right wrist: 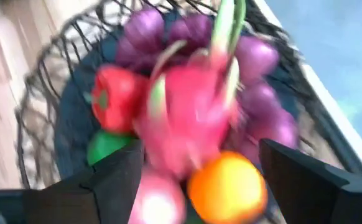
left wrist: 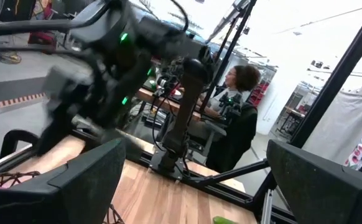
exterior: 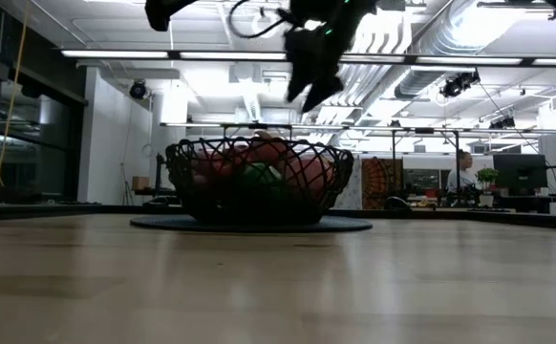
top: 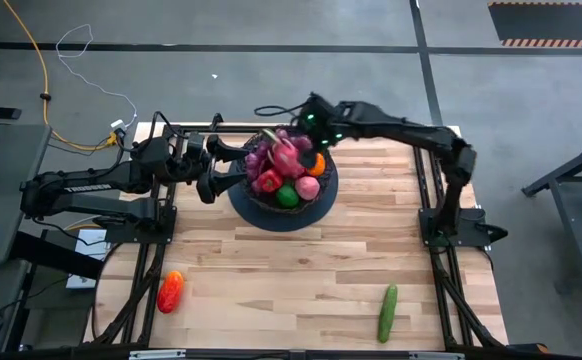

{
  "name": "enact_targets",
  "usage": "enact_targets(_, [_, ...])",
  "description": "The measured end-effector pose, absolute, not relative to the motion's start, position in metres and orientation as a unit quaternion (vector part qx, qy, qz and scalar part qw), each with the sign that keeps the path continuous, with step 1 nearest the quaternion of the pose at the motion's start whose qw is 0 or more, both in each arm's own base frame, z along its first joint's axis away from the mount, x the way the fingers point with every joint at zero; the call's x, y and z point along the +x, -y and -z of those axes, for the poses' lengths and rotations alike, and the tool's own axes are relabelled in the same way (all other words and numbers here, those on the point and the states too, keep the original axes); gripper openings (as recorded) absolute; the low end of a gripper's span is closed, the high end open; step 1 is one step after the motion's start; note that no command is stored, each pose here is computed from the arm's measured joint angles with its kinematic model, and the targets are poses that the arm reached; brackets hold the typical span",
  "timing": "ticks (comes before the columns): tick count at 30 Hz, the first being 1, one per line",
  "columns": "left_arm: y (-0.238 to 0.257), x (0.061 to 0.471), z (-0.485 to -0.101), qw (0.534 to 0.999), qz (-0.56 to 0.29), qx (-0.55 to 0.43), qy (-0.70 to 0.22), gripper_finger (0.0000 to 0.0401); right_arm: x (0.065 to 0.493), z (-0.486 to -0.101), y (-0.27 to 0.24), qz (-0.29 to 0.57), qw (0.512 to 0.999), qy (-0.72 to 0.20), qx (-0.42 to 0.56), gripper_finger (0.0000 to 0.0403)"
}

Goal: Build produce basket
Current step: Put the cucumber into the wire basket

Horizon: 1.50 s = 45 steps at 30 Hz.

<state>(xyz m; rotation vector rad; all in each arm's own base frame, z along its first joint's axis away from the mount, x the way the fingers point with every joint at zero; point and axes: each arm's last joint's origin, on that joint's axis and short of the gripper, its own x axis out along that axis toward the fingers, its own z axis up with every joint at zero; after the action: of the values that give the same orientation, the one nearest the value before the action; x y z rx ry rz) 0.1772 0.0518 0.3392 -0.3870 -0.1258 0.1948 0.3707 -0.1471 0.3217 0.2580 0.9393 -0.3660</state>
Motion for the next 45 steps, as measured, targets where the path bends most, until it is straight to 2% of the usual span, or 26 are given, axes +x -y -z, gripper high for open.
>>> enact_targets(3, [-0.052, 0.177, -0.339, 0.976, -0.097, -0.187, 0.062, 0.0378, 0.344, -0.341, 0.138, 0.172, 0.866, -0.459, 0.102, 0.0307])
enact_targets(7, [-0.052, 0.177, -0.339, 0.976, -0.097, -0.184, 0.061, 0.0378, 0.306, -0.348, 0.113, 0.162, 0.889, -0.417, 0.103, 0.0307])
enact_targets(10, [-0.052, 0.177, -0.339, 0.978, -0.098, -0.175, 0.059, 0.0378, 0.279, -0.34, 0.093, 0.146, 0.917, -0.342, 0.144, 0.0307])
enact_targets(14, [-0.052, 0.177, -0.339, 0.981, -0.102, -0.157, 0.057, 0.0378, 0.253, -0.339, 0.067, 0.106, 0.958, -0.199, 0.175, 0.0307])
enact_targets(17, [-0.052, 0.177, -0.339, 0.983, -0.109, -0.138, 0.055, 0.0378, 0.24, -0.34, 0.052, 0.073, 0.977, -0.106, 0.171, 0.0307])
enact_targets(20, [-0.053, 0.177, -0.339, 0.984, -0.115, -0.123, 0.055, 0.0378, 0.232, -0.338, 0.044, 0.049, 0.99, -0.049, 0.125, 0.0307])
enact_targets(23, [-0.053, 0.177, -0.339, 0.984, -0.123, -0.117, 0.055, 0.0378, 0.227, -0.335, 0.038, 0.037, 0.994, -0.035, 0.097, 0.0307])
enact_targets(39, [-0.053, 0.177, -0.339, 0.983, -0.124, -0.121, 0.055, 0.0378, 0.227, -0.334, 0.035, 0.031, 0.993, -0.039, 0.11, 0.0307])
enact_targets(45, [-0.053, 0.177, -0.339, 0.983, -0.124, -0.121, 0.056, 0.0378, 0.227, -0.333, 0.035, 0.036, 0.982, -0.047, 0.182, 0.0307])
